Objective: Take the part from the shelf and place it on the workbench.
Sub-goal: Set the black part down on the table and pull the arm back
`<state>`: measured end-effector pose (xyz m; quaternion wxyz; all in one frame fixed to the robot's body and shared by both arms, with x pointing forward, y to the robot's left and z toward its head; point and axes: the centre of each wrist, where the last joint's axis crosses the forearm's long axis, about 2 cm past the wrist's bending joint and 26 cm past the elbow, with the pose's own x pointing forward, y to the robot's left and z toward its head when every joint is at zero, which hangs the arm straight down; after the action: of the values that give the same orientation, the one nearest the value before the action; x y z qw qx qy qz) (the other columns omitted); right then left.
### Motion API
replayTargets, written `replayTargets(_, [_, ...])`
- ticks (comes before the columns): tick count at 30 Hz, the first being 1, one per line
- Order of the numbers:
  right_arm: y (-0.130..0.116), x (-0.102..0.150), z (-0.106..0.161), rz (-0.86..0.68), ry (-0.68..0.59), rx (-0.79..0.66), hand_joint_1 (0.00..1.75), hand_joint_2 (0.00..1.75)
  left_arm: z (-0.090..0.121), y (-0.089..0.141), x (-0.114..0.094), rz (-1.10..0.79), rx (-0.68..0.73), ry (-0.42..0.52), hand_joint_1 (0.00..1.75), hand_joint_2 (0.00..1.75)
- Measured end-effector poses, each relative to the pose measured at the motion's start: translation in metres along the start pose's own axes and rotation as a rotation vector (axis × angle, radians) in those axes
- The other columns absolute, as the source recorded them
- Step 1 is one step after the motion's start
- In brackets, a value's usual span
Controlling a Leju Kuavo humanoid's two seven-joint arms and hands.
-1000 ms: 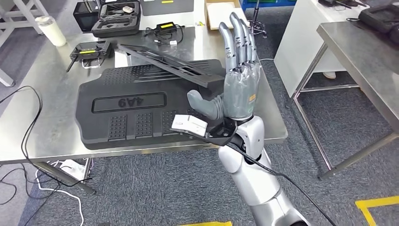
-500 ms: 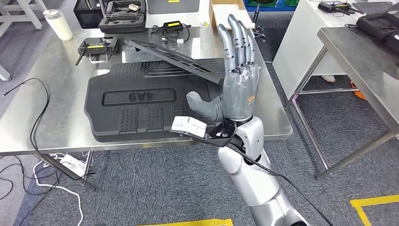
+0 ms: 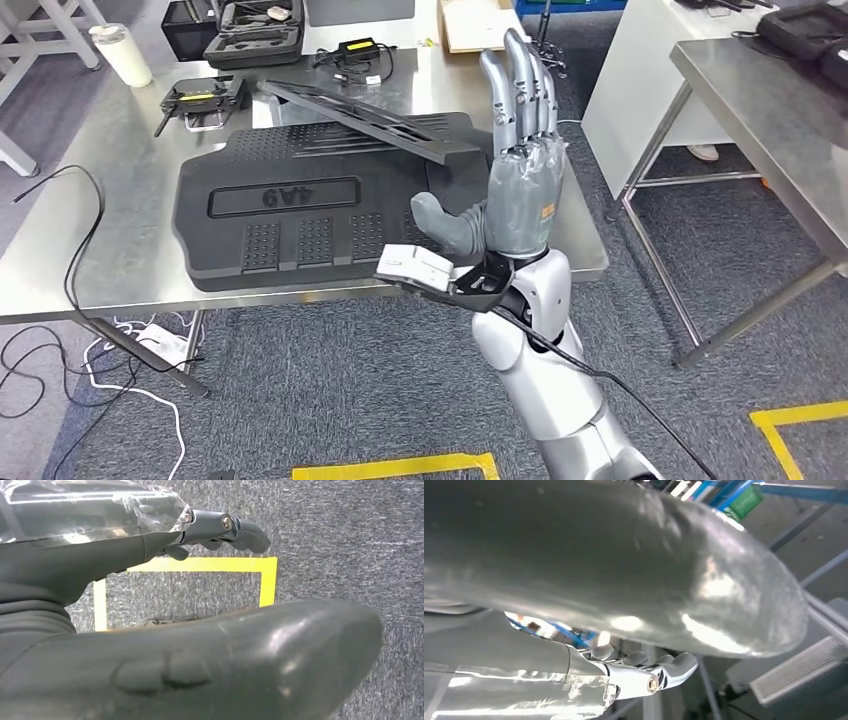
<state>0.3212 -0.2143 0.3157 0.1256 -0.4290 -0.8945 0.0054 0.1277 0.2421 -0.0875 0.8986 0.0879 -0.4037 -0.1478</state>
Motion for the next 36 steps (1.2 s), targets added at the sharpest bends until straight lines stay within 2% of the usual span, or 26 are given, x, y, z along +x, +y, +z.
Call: replayTargets(36, [-0.0092,-0.0027,0.0034,0.018,0.013,0.001,0.00,0.00,-0.0003,-0.0007,0.0009,0.003,0.000,0.000,0.00,0.00])
